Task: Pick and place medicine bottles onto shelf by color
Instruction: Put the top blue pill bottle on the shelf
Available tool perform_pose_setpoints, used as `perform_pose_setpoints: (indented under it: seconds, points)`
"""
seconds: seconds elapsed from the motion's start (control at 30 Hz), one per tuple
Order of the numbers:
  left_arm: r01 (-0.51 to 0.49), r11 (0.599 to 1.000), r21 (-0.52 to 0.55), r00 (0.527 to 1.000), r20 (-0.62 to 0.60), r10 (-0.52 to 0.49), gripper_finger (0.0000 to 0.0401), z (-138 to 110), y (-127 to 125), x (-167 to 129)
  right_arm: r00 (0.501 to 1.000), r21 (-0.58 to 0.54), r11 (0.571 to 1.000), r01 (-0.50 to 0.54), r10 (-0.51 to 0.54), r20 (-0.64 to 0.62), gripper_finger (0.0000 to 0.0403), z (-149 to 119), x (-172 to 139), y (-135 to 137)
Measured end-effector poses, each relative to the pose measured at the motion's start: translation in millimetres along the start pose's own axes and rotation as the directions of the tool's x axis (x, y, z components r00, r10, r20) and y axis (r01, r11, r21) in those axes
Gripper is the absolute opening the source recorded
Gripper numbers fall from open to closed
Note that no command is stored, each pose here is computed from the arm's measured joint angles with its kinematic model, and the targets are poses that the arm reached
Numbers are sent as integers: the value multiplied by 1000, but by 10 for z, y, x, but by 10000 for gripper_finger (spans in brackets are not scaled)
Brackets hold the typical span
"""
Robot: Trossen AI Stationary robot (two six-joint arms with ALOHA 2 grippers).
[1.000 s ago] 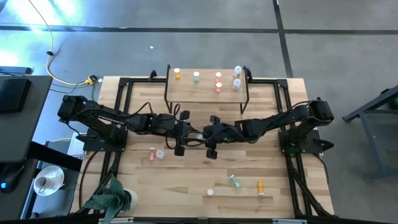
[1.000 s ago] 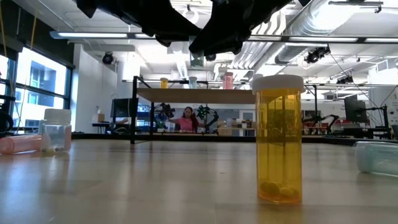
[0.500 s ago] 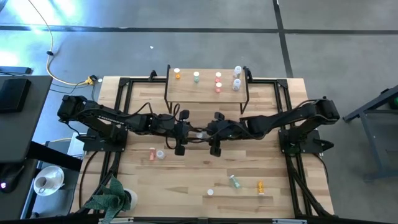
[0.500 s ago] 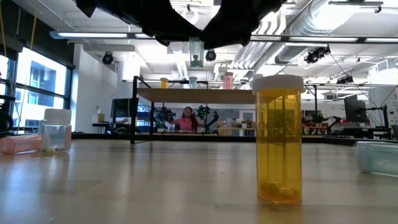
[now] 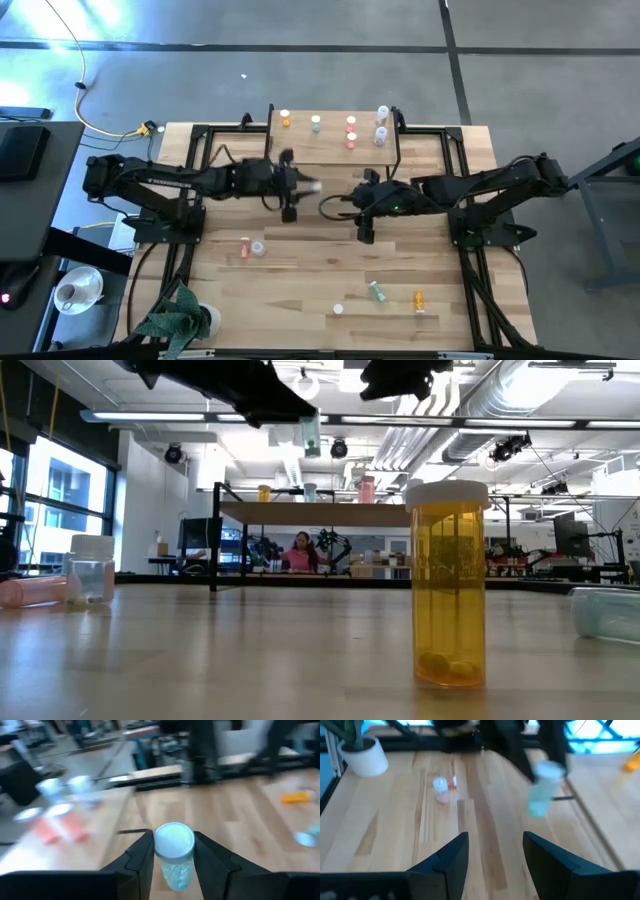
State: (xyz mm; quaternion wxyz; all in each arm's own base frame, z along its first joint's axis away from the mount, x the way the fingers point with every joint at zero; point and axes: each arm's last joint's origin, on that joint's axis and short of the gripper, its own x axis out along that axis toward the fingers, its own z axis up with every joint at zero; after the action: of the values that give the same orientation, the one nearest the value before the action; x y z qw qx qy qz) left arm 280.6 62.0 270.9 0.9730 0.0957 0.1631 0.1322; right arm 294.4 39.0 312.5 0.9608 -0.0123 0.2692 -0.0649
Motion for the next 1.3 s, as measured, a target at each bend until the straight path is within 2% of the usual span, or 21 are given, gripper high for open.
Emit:
perform_pose_setpoints:
  seconds: [0.27, 0.47, 0.57, 0.83, 1.3]
  points:
    - [-211, 977, -40, 977, 31, 212, 106, 186, 694, -60, 999, 4, 1000, 20, -21, 42, 179, 56, -217, -62]
    - [-276, 955, -107, 961, -1, 278, 105, 226, 1143, -19, 999, 4, 1000, 20, -21, 42, 179, 57, -227, -64]
    - [-277, 949, -150, 961, -34, 275, 105, 118, 1274, 50, 999, 2, 1000, 21, -21, 42, 179, 57, -227, -65]
    - [-270, 946, -180, 960, -133, 248, 104, -169, 1344, 306, 999, 2, 1000, 21, -21, 42, 179, 57, -227, -65]
    - [-280, 942, -187, 951, -185, 246, 104, -328, 1340, 461, 999, -3, 1000, 22, -22, 25, 179, 40, -225, -66]
